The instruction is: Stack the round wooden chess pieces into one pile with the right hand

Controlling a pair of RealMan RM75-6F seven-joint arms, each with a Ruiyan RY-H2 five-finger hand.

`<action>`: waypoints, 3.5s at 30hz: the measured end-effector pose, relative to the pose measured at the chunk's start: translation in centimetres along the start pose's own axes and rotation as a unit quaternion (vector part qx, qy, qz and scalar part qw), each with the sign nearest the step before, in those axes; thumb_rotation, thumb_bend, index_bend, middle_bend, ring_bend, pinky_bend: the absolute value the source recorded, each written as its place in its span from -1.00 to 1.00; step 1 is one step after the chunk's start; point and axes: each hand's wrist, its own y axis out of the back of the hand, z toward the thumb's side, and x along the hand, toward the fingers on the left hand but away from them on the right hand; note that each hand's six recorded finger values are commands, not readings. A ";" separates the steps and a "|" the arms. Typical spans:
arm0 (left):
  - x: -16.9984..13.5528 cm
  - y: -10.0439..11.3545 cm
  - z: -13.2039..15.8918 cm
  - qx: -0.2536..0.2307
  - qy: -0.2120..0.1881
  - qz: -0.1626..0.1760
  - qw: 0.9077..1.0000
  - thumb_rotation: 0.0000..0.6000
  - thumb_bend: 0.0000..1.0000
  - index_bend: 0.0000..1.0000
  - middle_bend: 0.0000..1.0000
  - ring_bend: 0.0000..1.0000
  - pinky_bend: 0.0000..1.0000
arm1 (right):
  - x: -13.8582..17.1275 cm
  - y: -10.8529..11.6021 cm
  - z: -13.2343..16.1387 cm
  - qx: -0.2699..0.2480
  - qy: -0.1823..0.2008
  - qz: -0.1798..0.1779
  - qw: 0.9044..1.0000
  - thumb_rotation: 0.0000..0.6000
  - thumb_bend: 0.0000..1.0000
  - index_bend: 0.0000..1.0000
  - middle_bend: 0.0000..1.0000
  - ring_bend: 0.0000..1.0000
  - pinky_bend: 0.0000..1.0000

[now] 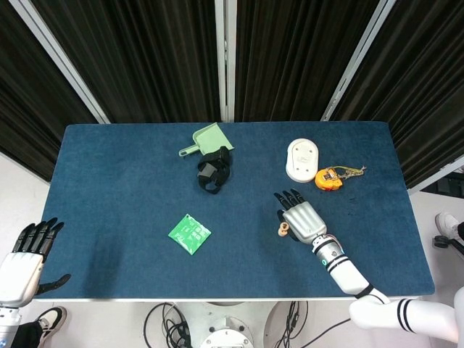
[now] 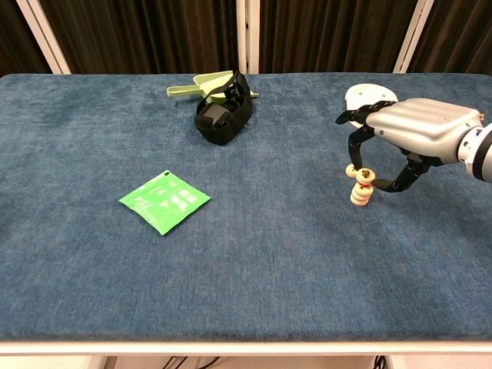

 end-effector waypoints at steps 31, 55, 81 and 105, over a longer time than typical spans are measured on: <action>-0.1 0.1 0.0 -0.001 -0.001 0.001 1.000 1.00 -0.88 -1.00 -1.00 -1.00 -1.00 | 0.6 -0.8 0.3 0.010 0.001 0.001 1.000 1.00 -0.44 0.09 -0.90 -1.00 -1.00; 0.0 0.0 0.0 -0.001 -0.001 -0.001 1.000 1.00 -0.88 -1.00 -1.00 -1.00 -1.00 | 0.8 -0.5 0.1 0.005 0.004 0.010 1.000 1.00 -0.50 -0.21 -0.95 -1.00 -1.00; -0.1 0.2 -0.1 -0.005 -0.001 0.001 1.000 1.00 -0.88 -1.00 -1.00 -1.00 -1.00 | -2.7 0.0 -2.6 -0.008 -0.052 -0.003 0.999 1.00 -0.50 -0.39 -0.94 -1.00 -1.00; 0.4 -0.4 -0.4 0.000 0.009 -0.009 1.000 1.00 -0.88 -1.00 -1.00 -1.00 -1.00 | -3.9 -1.6 -2.7 0.001 -0.011 0.022 1.000 1.00 -0.45 -0.25 -0.94 -1.00 -1.00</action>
